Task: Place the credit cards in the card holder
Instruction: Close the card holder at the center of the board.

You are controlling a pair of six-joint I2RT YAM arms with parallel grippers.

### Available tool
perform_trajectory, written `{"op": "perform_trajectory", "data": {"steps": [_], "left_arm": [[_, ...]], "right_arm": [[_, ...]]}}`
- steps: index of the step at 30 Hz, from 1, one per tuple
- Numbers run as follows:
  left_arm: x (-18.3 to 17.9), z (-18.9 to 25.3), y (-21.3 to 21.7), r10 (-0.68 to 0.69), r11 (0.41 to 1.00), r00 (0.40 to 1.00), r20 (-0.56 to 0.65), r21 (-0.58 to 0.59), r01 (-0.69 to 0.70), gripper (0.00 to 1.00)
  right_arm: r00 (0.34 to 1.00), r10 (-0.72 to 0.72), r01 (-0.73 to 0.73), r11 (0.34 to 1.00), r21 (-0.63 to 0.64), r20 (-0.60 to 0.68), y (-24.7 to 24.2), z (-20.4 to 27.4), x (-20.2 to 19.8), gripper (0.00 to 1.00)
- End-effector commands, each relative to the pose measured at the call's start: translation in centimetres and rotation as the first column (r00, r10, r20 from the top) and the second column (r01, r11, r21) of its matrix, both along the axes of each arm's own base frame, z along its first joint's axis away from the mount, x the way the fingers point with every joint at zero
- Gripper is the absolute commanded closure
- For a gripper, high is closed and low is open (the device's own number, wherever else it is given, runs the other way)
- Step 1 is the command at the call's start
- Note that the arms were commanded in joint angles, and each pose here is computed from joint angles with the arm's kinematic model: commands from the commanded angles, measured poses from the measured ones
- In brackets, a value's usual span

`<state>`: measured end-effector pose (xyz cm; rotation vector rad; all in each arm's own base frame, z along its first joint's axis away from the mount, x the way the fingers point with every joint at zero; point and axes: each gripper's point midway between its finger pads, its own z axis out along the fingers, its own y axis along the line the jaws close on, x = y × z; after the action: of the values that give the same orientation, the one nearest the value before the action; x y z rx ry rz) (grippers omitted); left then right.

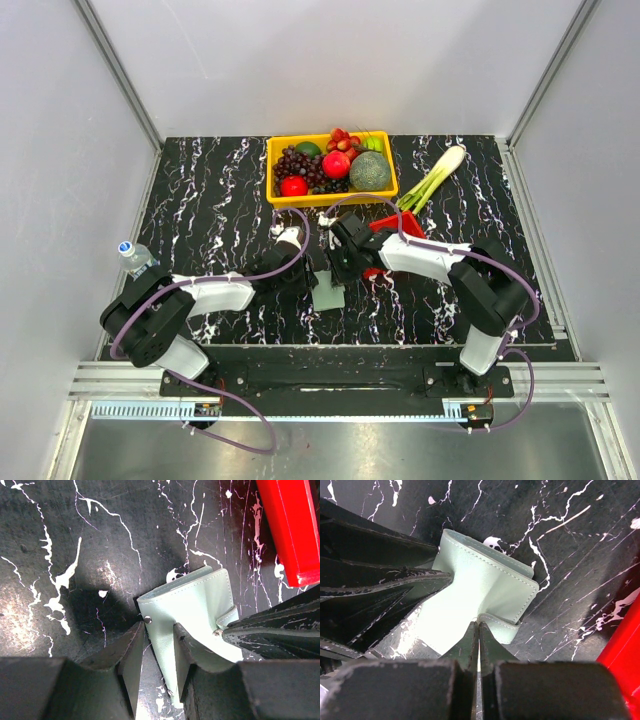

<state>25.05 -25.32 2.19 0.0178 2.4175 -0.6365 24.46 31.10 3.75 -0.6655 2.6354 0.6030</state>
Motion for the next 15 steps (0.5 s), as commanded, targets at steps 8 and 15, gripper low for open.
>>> {"op": "perform_trajectory", "data": {"steps": [8, 15], "left_arm": [[0.3, 0.7, -0.5, -0.006, 1.0, 1.0, 0.015, -0.015, 0.006, 0.67], [0.3, 0.7, -0.5, -0.005, 1.0, 1.0, 0.015, -0.017, 0.006, 0.67]], "right_arm": [[0.998, 0.037, -0.037, 0.999, 0.008, -0.047, 1.0, -0.7, -1.2, 1.0], [1.0, 0.022, -0.022, 0.996, -0.089, 0.002, -0.3, -1.1, -0.6, 1.0]]}}
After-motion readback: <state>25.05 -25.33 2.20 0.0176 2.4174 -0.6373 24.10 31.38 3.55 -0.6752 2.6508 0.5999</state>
